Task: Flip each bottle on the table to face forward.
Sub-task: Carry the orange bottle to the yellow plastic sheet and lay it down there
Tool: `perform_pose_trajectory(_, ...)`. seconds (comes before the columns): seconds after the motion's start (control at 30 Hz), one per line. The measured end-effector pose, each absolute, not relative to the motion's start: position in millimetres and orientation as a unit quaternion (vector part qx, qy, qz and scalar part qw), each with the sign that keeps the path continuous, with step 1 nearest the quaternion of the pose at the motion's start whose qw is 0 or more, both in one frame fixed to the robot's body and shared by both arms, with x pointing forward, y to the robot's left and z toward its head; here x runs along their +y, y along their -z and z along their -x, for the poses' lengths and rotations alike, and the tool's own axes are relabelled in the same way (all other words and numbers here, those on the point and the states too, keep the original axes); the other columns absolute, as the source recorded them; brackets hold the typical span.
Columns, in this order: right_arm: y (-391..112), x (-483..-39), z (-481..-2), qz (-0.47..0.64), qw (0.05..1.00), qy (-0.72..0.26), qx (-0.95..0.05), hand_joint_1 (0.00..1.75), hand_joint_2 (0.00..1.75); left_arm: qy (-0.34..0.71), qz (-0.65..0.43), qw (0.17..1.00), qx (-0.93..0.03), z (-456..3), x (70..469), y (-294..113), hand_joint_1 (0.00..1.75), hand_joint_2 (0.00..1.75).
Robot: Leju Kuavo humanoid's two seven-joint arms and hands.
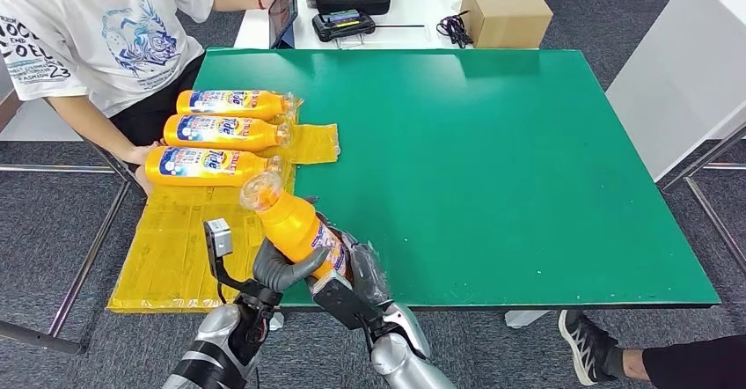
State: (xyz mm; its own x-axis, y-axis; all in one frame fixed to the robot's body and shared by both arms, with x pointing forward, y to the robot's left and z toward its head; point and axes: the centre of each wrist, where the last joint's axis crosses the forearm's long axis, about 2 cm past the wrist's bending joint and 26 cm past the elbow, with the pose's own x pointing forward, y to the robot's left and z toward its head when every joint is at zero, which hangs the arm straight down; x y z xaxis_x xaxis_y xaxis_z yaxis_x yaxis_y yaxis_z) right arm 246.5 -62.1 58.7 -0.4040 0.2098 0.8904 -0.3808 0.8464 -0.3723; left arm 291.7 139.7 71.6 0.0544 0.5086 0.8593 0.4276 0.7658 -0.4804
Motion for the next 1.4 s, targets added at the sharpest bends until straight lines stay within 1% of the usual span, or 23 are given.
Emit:
perform_pose_trajectory(0.1,-59,-62,-247,-0.054,0.543,-0.274,-0.792,1.75,1.75,-0.034,0.336,0.641,-0.690,-292,141,-72,1.75,1.75)
perform_pose_trajectory(0.13,-59,-61,-248,-0.054,0.543,-0.275,-0.791,1.65,1.75,-0.034,0.333,0.641,-0.691,-292,141,-72,1.75,1.75)
perform_pose_trajectory(0.2,-60,-61,-249,-0.053,0.543,-0.276,-0.791,0.78,1.75,-0.034,0.326,0.641,-0.694,-293,142,-73,1.75,1.75)
perform_pose_trajectory(0.23,-60,-61,-249,-0.053,0.544,-0.277,-0.791,0.34,1.31,-0.034,0.322,0.641,-0.696,-293,142,-73,1.75,1.75)
perform_pose_trajectory(0.27,-60,-61,-249,-0.052,0.544,-0.277,-0.790,0.00,0.87,-0.034,0.316,0.641,-0.699,-293,142,-74,1.75,1.75)
perform_pose_trajectory(0.33,-60,-61,-249,-0.044,0.545,-0.277,-0.790,0.00,0.00,-0.033,0.301,0.639,-0.707,-295,143,-76,1.75,1.75)
perform_pose_trajectory(0.43,-62,-62,-250,-0.029,0.552,-0.262,-0.791,0.00,0.00,-0.027,0.253,0.635,-0.729,-297,146,-79,1.75,1.75)
perform_pose_trajectory(0.53,-71,-64,-252,-0.023,0.554,-0.221,-0.802,0.00,0.00,-0.013,0.142,0.616,-0.775,-303,156,-84,1.75,1.75)
perform_pose_trajectory(0.6,-84,-68,-255,-0.017,0.544,-0.191,-0.817,0.00,0.00,0.000,0.062,0.595,-0.801,-308,168,-88,1.75,1.75)
perform_pose_trajectory(0.67,-100,-73,-258,-0.012,0.524,-0.165,-0.835,0.00,0.00,0.008,0.006,0.576,-0.817,-314,179,-91,1.75,1.75)
perform_pose_trajectory(0.8,-132,-82,-261,-0.002,0.476,-0.122,-0.871,0.00,0.00,0.012,-0.068,0.552,-0.831,-323,197,-96,1.75,1.75)
perform_pose_trajectory(0.93,-153,-86,-259,0.005,0.439,-0.099,-0.893,0.00,0.00,0.025,-0.132,0.531,-0.837,-329,210,-99,1.75,1.75)
perform_pose_trajectory(1.03,-164,-86,-256,0.004,0.411,-0.080,-0.908,0.00,0.00,0.082,-0.233,0.492,-0.835,-334,218,-103,1.75,1.75)
perform_pose_trajectory(1.1,-171,-86,-254,0.001,0.393,-0.067,-0.917,0.00,0.00,0.137,-0.311,0.452,-0.825,-339,224,-105,1.75,1.75)
perform_pose_trajectory(1.17,-179,-85,-253,-0.003,0.377,-0.058,-0.924,0.00,0.00,0.201,-0.365,0.407,-0.813,-343,230,-106,1.75,1.75)
perform_pose_trajectory(1.3,-189,-85,-251,-0.014,0.356,-0.043,-0.933,0.00,0.00,0.319,-0.416,0.337,-0.782,-346,239,-106,1.75,1.75)
perform_pose_trajectory(1.4,-194,-85,-250,-0.020,0.349,-0.037,-0.936,0.00,0.00,0.346,-0.430,0.325,-0.768,-347,244,-104,1.75,1.75)
